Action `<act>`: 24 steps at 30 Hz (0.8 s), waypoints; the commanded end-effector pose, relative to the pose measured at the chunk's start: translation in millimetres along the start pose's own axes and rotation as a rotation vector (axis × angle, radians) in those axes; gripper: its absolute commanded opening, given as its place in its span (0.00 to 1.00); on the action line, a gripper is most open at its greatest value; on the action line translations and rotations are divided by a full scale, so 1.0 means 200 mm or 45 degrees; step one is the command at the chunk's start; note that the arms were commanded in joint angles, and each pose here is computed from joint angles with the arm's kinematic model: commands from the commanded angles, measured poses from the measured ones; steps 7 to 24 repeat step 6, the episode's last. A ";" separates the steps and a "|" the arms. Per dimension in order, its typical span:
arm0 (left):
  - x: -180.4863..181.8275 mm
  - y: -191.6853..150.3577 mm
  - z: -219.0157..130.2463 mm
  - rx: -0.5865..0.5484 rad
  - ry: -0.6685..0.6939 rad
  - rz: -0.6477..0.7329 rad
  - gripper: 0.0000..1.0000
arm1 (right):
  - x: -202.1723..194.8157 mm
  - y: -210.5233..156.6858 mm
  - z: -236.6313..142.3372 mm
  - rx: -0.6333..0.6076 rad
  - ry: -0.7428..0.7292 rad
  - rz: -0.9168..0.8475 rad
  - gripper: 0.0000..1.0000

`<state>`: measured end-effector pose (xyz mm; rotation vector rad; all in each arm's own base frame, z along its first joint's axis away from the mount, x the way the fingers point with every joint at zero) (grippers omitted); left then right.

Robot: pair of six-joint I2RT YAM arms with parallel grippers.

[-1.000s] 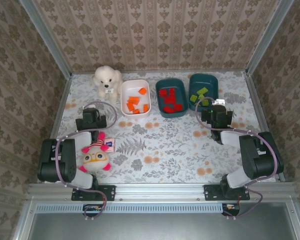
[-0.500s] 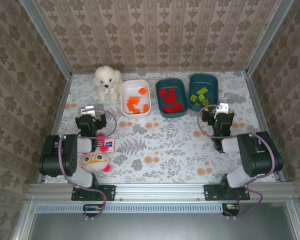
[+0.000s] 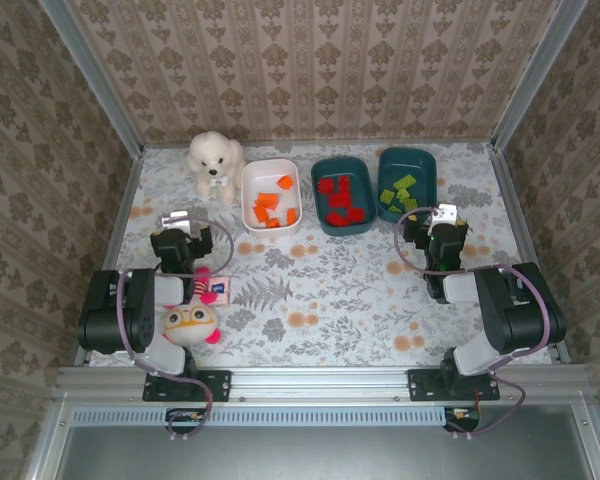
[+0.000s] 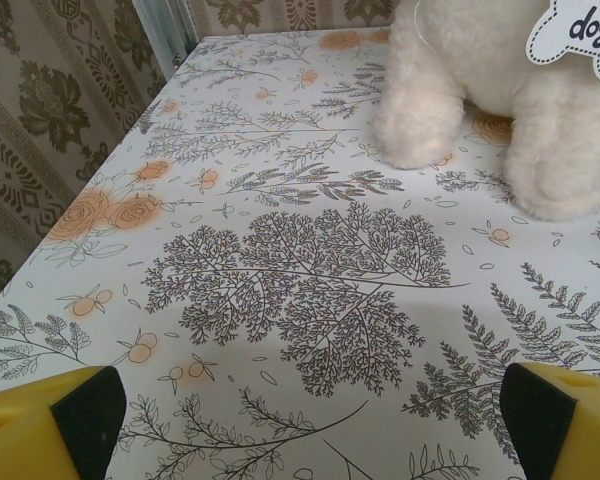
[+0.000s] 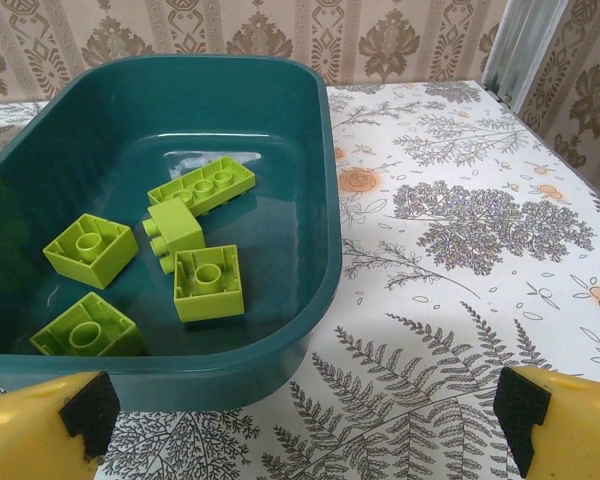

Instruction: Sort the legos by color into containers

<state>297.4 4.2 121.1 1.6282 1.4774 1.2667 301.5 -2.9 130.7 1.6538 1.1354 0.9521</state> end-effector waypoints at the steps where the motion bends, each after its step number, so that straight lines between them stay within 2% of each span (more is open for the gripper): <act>1: -0.01 0.05 0.00 -0.060 -0.012 0.014 1.00 | 0.00 0.00 0.00 0.011 0.019 0.011 1.00; 24: -0.01 0.05 0.00 -0.060 -0.013 0.016 1.00 | 0.00 0.00 -0.01 0.003 0.023 0.014 1.00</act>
Point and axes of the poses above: each hand's point on the last joint's axis, 136 mm out from that joint toward the fingers, its own z axis out along the fingers, its own x axis along the line the jaws close on, y = z × x, the point moved 10 cm from there along -z, back along the fingers, and after that the axes turned 9 degrees about z, right-handed, at the moved point
